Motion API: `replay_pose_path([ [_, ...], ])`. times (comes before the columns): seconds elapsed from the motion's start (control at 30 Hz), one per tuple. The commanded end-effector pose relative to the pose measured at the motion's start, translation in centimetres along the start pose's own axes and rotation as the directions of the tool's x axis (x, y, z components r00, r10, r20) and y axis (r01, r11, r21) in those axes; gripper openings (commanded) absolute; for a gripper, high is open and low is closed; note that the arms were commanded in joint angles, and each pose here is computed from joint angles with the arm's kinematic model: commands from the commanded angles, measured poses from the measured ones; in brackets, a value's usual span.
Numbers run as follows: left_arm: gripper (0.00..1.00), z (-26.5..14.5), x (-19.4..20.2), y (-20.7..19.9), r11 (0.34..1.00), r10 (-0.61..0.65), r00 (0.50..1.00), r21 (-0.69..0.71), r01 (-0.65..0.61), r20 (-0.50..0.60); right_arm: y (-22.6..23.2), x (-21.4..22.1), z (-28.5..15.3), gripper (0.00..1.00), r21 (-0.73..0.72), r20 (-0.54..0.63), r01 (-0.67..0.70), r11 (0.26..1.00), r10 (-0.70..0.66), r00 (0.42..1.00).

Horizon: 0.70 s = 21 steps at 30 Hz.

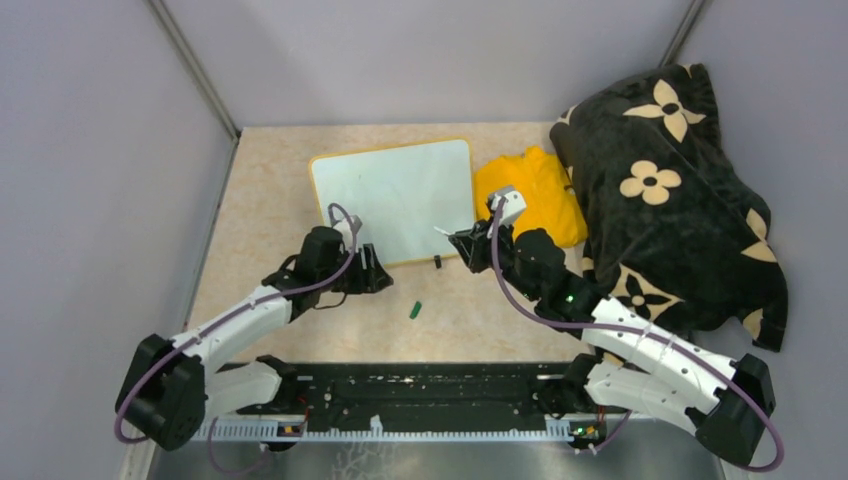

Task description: Write a sentence on the whiteboard

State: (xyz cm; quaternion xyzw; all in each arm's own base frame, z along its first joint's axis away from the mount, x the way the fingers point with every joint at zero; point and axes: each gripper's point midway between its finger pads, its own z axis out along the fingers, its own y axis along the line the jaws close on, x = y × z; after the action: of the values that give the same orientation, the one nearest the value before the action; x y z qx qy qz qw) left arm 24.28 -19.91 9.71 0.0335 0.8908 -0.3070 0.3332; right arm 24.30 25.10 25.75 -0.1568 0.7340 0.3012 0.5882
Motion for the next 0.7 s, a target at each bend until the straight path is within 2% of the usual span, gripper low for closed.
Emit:
replay_pose_path([
  [0.0,0.63,0.9,-0.1,2.7,0.98,-0.039,0.998,-0.192,0.046,0.039,-0.3,-2.2,-0.7,0.0,0.02,0.061,-0.007,1.0,0.006,0.998],
  [0.17,0.62,1.0,-0.3,4.0,0.961,-0.034,0.996,-0.27,0.053,0.077,-0.6,-2.5,-1.0,0.0,0.039,0.066,0.008,0.999,-0.01,0.998],
  [0.37,0.62,2.8,0.0,3.9,0.962,-0.032,0.998,-0.268,0.043,0.045,-0.8,-2.5,-1.2,0.0,0.047,0.068,0.012,0.999,-0.015,0.998],
  [0.67,0.55,4.8,-0.9,3.6,0.95,0.001,0.998,-0.312,0.017,0.058,-1.0,-2.6,-1.4,0.0,0.053,0.071,0.017,0.998,-0.02,0.997],
])
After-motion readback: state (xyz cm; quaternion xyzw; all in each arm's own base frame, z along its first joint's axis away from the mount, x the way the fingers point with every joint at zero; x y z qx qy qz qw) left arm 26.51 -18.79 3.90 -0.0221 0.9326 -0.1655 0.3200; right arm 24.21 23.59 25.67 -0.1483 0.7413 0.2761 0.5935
